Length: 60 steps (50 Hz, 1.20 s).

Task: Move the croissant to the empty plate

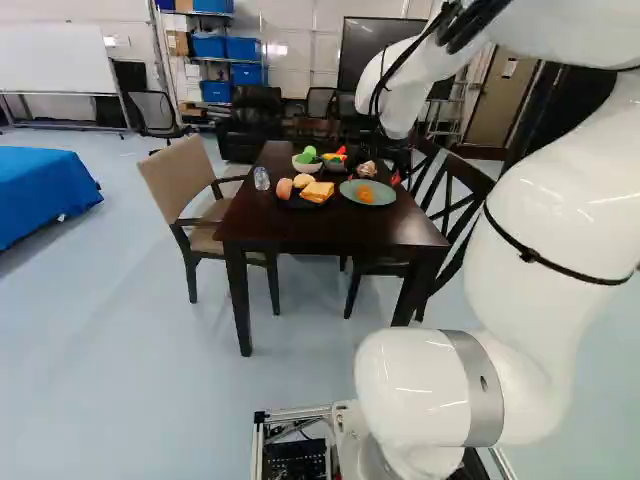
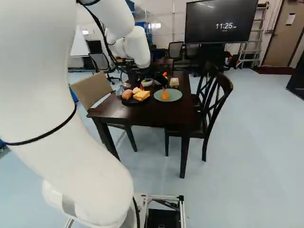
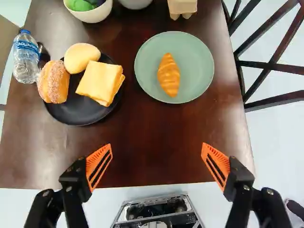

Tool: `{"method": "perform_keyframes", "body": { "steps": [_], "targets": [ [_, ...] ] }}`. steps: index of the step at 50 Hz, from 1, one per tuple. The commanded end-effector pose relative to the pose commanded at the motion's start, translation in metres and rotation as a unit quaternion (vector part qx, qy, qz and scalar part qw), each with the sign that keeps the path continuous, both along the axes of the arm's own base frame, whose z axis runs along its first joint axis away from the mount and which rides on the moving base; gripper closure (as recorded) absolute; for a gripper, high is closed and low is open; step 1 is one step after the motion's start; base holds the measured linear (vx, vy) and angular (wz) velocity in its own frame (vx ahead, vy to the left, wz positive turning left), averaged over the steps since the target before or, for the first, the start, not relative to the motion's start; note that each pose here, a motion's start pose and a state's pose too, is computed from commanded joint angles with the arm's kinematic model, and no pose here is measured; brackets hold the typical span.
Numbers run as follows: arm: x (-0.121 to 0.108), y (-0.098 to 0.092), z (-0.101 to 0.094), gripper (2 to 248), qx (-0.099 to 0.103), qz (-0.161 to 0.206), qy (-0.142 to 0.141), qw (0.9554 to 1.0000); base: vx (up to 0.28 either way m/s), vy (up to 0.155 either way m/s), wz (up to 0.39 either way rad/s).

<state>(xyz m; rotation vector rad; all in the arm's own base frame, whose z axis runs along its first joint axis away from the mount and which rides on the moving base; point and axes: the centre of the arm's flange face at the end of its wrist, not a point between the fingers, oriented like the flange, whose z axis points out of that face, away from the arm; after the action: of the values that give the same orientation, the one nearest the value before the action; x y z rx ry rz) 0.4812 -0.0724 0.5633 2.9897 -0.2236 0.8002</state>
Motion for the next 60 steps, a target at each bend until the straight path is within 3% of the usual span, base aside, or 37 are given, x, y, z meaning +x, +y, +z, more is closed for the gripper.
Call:
{"method": "perform_keyframes", "body": {
  "steps": [37,60],
  "targets": [
    [-0.072,0.028,-0.003,3,-0.001,0.021,-0.004,0.9998,0.0,0.0,0.0],
    [-0.075,0.03,-0.006,3,-0.001,0.023,-0.009,0.9997,0.0,0.0,0.0]
  ]
}}
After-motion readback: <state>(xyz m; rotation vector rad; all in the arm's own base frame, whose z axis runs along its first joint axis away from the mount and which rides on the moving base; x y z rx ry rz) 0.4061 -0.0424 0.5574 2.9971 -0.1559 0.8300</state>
